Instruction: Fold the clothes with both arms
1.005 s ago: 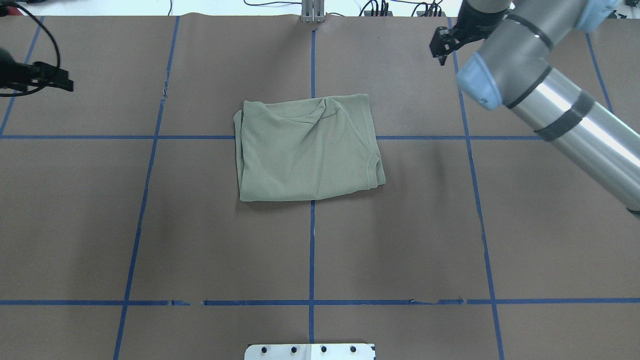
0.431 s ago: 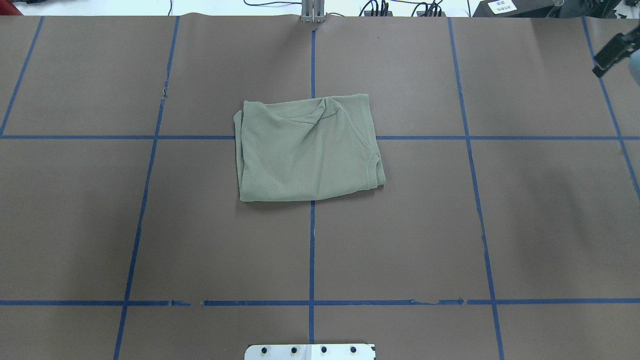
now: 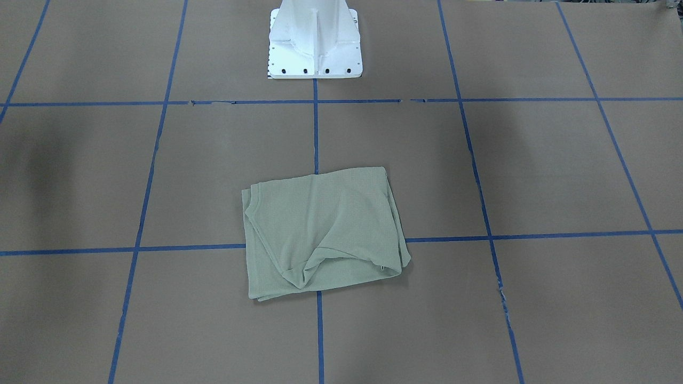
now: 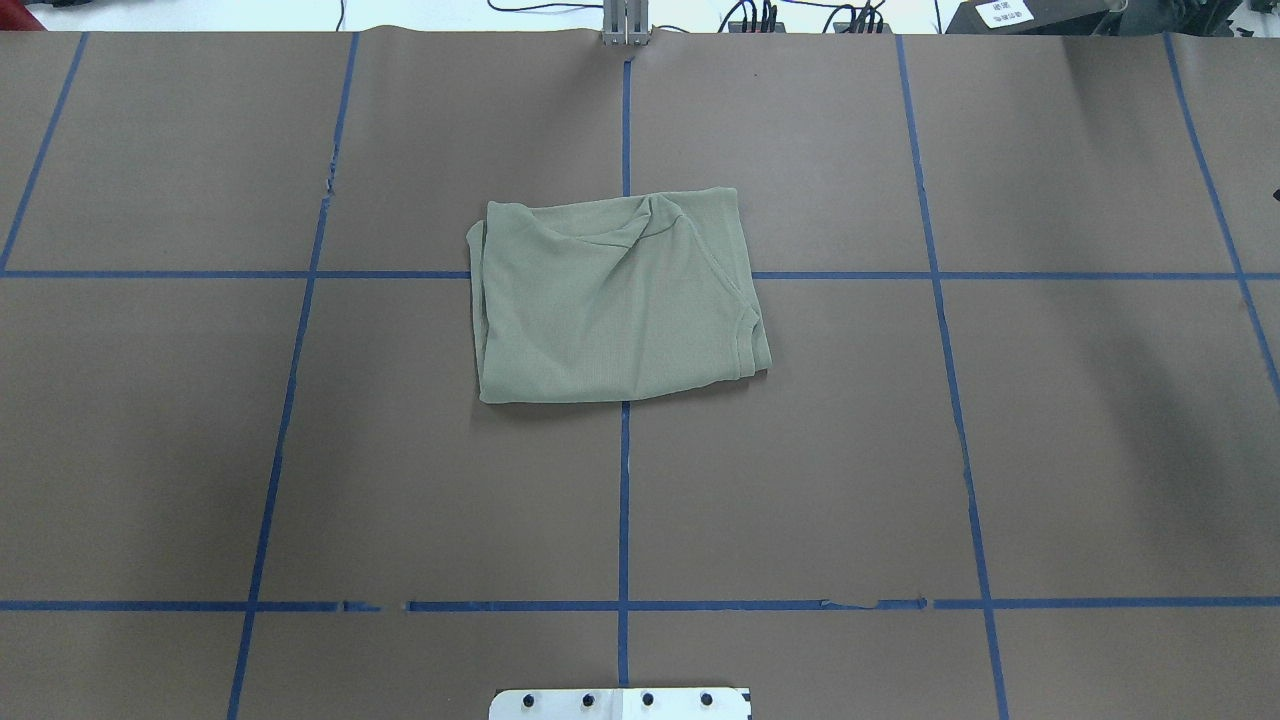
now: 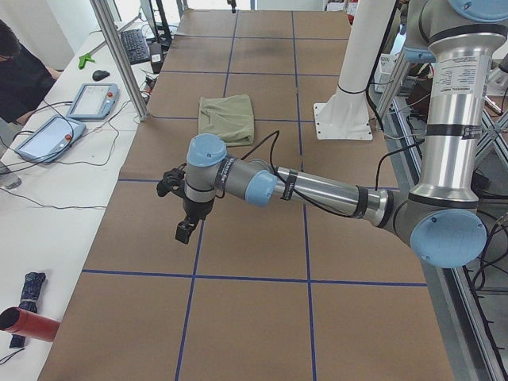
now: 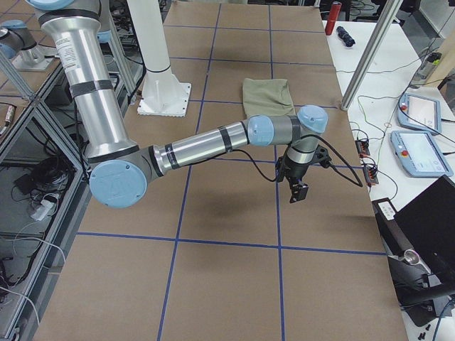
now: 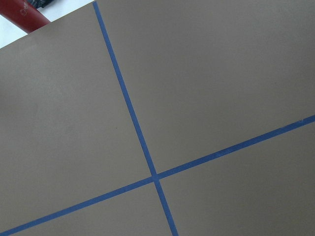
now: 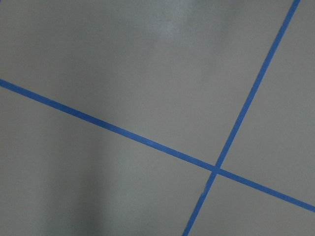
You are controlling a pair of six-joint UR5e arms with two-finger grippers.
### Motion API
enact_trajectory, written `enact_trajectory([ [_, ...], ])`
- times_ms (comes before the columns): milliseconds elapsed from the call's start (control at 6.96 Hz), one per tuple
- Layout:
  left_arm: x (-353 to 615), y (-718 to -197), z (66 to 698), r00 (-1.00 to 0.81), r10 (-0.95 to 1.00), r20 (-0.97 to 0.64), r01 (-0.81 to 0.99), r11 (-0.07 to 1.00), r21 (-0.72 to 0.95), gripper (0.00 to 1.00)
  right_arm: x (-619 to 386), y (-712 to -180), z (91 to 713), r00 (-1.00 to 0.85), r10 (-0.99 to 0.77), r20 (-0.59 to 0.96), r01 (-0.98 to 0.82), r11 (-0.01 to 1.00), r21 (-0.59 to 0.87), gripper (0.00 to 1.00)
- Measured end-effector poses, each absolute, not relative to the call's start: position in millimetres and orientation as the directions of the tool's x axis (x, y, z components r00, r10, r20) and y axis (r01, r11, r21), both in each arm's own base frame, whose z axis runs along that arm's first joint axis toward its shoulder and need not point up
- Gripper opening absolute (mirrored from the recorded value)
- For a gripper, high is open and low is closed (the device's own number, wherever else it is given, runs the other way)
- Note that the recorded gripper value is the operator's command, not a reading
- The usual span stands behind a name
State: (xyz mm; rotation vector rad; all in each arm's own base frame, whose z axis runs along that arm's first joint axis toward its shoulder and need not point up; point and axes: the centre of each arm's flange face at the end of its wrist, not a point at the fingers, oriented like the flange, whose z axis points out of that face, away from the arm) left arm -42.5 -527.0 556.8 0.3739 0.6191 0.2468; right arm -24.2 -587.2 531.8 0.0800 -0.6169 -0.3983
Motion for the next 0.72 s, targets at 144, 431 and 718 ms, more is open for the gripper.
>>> enact_trajectory([
  [144, -50, -529, 585, 0.794, 0.31, -0.523, -0.102, 0.916, 0.387, 1.0, -13, -578, 551, 0.756, -0.355, 0.55, 0.308, 0.934, 0.179, 1.0],
  [431, -55, -526, 623, 0.802, 0.28, -0.528, -0.1, 0.934, 0.343, 1.0, 10, -564, 575, 0.797, -0.167, 0.58, 0.148, 0.986, 0.079, 1.0],
  [718, -56, -522, 654, 0.802, 0.236, -0.549, -0.1, 0.959, 0.265, 1.0, 29, -529, 616, 0.774, -0.075, 0.629, 0.069, 0.997, 0.033, 1.0],
])
